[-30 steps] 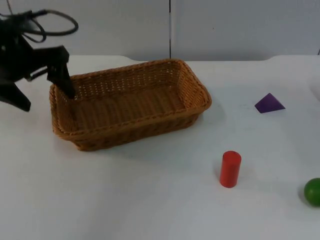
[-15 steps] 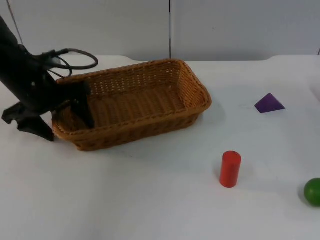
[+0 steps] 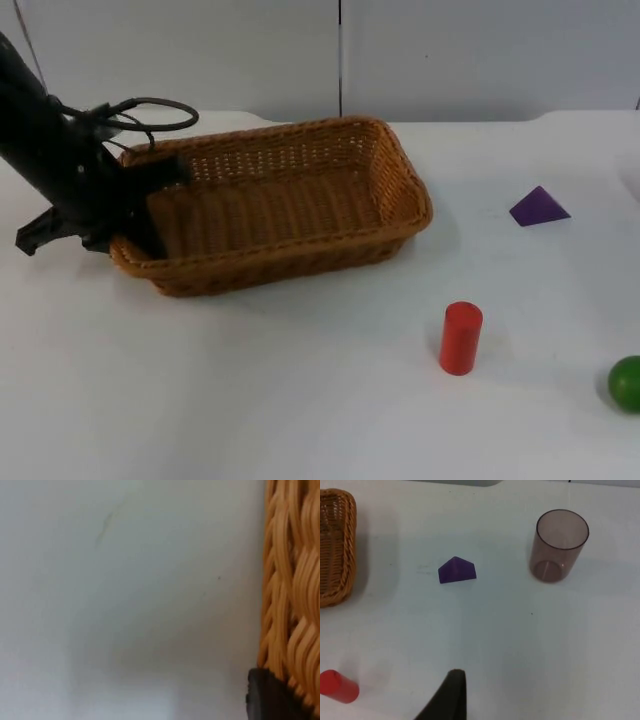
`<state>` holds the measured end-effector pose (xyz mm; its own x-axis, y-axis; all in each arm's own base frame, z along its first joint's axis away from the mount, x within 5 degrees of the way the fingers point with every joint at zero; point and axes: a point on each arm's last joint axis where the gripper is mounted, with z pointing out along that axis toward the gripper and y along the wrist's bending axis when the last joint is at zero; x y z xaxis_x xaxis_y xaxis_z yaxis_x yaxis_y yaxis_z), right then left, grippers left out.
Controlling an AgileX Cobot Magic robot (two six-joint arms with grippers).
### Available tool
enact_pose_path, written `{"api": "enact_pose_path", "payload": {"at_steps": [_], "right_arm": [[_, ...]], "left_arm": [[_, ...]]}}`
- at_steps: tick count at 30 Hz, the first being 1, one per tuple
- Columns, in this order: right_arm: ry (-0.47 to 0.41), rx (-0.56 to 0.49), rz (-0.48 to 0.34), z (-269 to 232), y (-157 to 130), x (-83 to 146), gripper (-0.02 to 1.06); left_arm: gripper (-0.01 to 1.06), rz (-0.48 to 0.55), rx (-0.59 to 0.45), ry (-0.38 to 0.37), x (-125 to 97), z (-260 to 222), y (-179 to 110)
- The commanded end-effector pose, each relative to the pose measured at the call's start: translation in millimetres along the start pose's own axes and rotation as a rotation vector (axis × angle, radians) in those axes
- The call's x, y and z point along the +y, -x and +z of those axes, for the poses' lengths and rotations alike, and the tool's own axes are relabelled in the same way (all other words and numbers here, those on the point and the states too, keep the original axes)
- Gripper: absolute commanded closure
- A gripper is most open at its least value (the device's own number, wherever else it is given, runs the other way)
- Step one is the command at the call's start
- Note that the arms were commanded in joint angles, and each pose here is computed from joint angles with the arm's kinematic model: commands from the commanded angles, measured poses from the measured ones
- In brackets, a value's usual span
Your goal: Pick up the basket with the left hand and place the triangular block into the basket with the right hand.
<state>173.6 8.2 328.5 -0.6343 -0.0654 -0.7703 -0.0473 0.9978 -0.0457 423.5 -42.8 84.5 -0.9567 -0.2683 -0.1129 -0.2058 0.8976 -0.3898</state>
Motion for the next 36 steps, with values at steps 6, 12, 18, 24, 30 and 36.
{"api": "enact_pose_path", "payload": {"at_steps": [6, 12, 18, 24, 30, 36], "right_arm": [[-0.002, -0.021, -0.003, -1, 3, -1, -0.01], [-0.002, -0.019, -0.003, -1, 3, -1, -0.01], [0.007, -0.016, 0.009, -1, 3, 0, -0.01], [0.034, -0.012, 0.026, -1, 2, 3, -0.01], [0.088, 0.011, 0.022, -2, 0, 8, -0.01], [0.117, 0.039, 0.004, 1, -1, 12, 0.0]], "left_arm": [[1.05, -0.039, -0.128, -0.04, -22, -73, 2], [1.05, 0.008, -0.047, -0.055, -15, -134, -30], [1.05, 0.035, -0.071, -0.031, 17, -169, -100], [1.05, 0.069, 0.022, -0.026, 36, -164, -168], [1.05, 0.117, 0.076, -0.071, 41, -151, -202], [1.05, 0.125, 0.09, -0.073, 43, -147, -207]]}}
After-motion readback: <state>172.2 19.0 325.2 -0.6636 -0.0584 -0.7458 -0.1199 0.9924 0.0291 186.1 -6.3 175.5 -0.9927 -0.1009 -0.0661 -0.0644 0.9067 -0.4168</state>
